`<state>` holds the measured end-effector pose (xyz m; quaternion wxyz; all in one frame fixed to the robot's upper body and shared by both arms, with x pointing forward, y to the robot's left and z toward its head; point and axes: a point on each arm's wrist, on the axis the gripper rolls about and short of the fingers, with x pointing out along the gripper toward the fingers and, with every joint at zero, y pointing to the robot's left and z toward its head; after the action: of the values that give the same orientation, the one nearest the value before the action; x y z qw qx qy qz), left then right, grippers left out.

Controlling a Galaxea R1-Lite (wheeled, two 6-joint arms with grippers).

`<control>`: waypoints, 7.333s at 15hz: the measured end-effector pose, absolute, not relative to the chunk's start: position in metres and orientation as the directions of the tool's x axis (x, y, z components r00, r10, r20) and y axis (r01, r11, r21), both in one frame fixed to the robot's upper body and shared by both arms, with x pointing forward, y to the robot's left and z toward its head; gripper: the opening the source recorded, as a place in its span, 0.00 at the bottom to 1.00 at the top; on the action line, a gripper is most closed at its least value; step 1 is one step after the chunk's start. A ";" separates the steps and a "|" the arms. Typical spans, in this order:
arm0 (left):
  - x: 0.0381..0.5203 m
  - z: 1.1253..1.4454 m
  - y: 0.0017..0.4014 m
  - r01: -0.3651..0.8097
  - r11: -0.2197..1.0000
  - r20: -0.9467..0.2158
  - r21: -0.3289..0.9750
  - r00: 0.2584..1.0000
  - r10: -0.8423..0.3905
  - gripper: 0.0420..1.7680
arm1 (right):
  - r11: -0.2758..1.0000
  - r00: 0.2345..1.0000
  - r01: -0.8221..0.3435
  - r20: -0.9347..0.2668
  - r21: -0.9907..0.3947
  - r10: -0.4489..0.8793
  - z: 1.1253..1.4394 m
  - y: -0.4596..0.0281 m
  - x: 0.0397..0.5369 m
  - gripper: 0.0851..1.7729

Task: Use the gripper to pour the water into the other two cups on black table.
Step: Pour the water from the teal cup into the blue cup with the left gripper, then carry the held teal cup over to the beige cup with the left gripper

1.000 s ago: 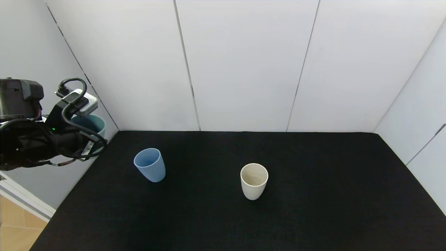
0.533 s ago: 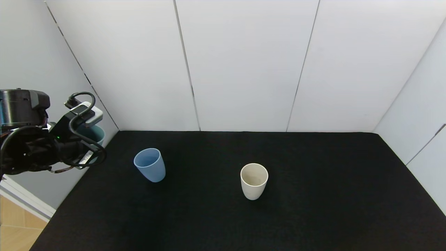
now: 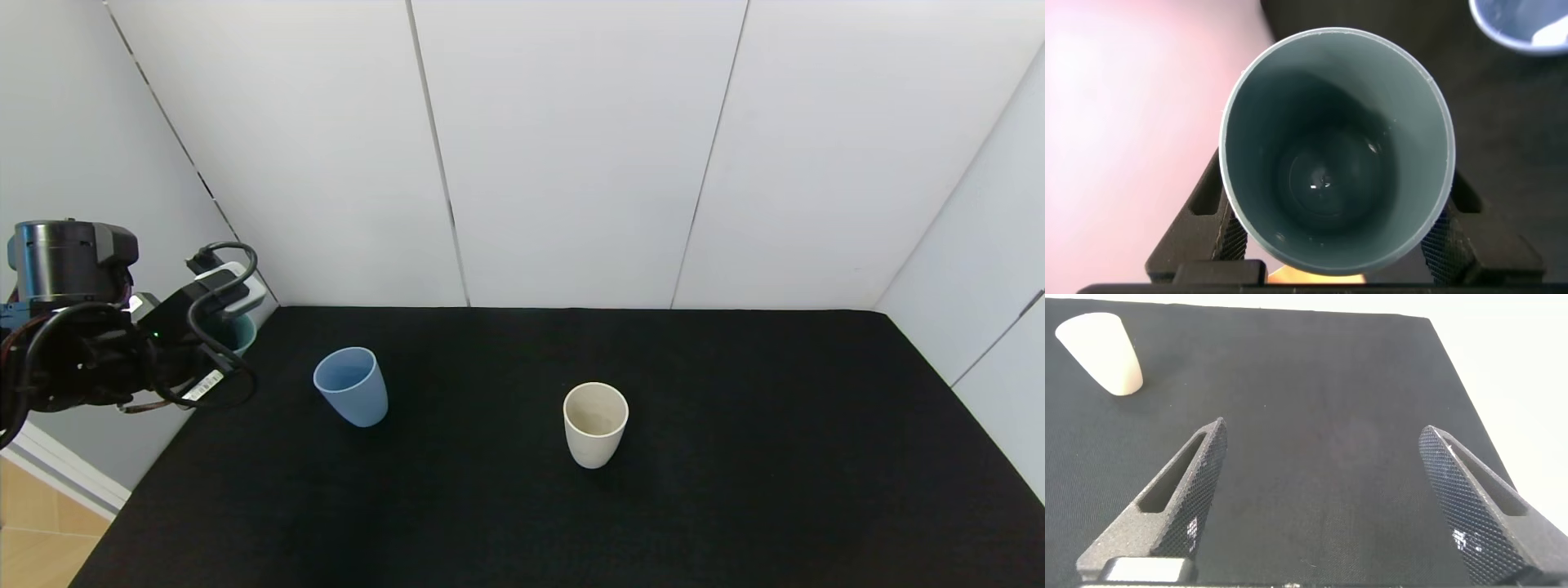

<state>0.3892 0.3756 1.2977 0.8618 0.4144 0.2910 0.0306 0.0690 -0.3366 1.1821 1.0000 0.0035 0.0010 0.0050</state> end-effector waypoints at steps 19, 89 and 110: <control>0.421 1.276 0.328 0.293 0.410 -0.467 0.864 0.773 0.430 0.65 | 1.000 1.000 -0.010 -0.002 0.007 0.010 1.182 -0.337 0.069 0.96; 0.433 1.269 0.297 0.265 0.178 -0.320 0.948 0.782 0.535 0.65 | 1.000 1.000 -0.010 -0.002 0.007 0.010 1.182 -0.337 0.069 0.96; 0.404 1.298 0.222 0.059 0.727 -0.386 0.684 0.875 0.292 0.65 | 1.000 1.000 -0.010 -0.002 0.007 0.010 1.182 -0.337 0.069 0.96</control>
<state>0.4038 0.2222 1.2985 0.8974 0.3636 0.2413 0.0650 0.0690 -0.3366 1.1821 1.0000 0.0035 0.0010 0.0050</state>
